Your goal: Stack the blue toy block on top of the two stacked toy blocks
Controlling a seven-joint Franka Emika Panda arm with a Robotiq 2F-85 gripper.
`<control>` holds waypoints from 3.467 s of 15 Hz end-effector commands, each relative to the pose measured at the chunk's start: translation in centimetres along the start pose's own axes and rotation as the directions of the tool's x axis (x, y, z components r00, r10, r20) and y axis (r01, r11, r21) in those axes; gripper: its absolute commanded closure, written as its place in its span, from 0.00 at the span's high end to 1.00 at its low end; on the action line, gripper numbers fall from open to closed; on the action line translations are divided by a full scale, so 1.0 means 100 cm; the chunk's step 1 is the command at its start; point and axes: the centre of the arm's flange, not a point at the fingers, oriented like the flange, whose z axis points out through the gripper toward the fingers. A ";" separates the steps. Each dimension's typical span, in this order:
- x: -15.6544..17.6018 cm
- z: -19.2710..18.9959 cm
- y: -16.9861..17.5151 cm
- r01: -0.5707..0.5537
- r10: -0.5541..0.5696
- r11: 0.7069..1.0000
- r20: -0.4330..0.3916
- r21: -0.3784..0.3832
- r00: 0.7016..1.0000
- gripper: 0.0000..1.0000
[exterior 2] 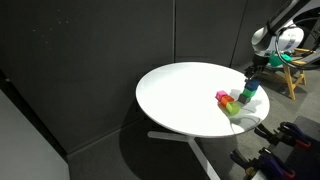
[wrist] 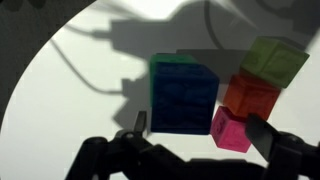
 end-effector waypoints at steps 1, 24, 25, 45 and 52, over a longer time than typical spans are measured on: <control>-0.012 -0.014 -0.002 0.030 -0.029 0.999 -0.013 0.039 0.999 1.00; -0.063 -0.117 -0.041 0.034 -0.031 0.995 0.034 -0.095 0.999 1.00; -0.064 -0.121 -0.045 0.036 -0.033 0.995 0.039 -0.096 0.999 1.00; -0.066 -0.126 -0.129 0.066 -0.062 0.995 0.059 -0.072 0.996 1.00; -0.061 -0.116 -0.129 0.096 -0.092 0.993 0.066 -0.069 0.994 1.00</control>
